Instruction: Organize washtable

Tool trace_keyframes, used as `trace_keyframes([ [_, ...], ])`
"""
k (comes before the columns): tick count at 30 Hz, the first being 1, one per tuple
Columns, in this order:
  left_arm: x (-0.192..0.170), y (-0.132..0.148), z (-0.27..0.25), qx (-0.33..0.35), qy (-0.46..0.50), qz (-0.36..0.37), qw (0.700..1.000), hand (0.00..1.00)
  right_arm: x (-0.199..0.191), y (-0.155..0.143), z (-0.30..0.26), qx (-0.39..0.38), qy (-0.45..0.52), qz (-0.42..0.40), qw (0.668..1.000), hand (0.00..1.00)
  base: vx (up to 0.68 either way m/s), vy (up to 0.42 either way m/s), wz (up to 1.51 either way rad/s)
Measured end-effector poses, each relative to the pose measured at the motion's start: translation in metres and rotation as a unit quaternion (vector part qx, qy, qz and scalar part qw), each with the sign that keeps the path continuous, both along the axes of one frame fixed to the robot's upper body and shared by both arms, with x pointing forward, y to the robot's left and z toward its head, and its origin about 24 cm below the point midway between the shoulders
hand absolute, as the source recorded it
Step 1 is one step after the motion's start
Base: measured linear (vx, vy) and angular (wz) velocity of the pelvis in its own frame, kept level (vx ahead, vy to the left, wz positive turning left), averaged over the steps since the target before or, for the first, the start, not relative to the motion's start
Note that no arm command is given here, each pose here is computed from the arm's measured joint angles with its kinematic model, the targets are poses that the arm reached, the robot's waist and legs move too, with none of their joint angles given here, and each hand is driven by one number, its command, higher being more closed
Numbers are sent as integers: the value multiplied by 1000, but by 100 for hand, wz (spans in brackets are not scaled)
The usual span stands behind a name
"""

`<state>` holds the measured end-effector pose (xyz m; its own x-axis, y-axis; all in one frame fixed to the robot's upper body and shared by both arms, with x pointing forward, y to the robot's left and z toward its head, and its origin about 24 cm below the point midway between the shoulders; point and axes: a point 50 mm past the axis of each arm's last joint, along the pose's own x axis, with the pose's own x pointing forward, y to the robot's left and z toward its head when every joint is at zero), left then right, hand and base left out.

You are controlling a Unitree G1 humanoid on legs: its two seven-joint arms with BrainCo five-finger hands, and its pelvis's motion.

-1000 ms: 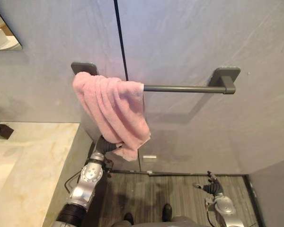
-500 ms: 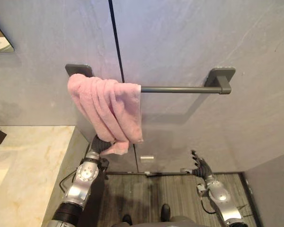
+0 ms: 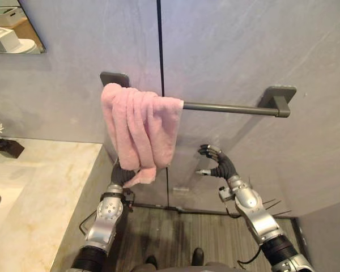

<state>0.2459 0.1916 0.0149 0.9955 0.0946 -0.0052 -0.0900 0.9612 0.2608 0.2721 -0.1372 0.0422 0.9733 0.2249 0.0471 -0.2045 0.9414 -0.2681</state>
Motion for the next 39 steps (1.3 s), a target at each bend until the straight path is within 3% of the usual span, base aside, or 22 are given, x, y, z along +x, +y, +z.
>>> trace_keyframes([
  [7,-3,-2,-1,-27,0,4,1000,100,9,13,10,55,-9,1,998,0,-18,7,7],
  [15,-1,-2,0,-56,-1,7,998,100,26,57,11,80,39,104,991,0,-10,3,2],
  [16,0,-3,1,-56,-3,6,998,100,27,58,11,81,42,107,990,100,0,0,0],
  [27,10,-5,11,-57,-21,-1,998,100,35,77,20,85,45,146,985,100,1,4,2],
  [39,10,-5,11,-55,-21,-1,998,100,31,71,19,126,43,123,983,100,0,0,0],
])
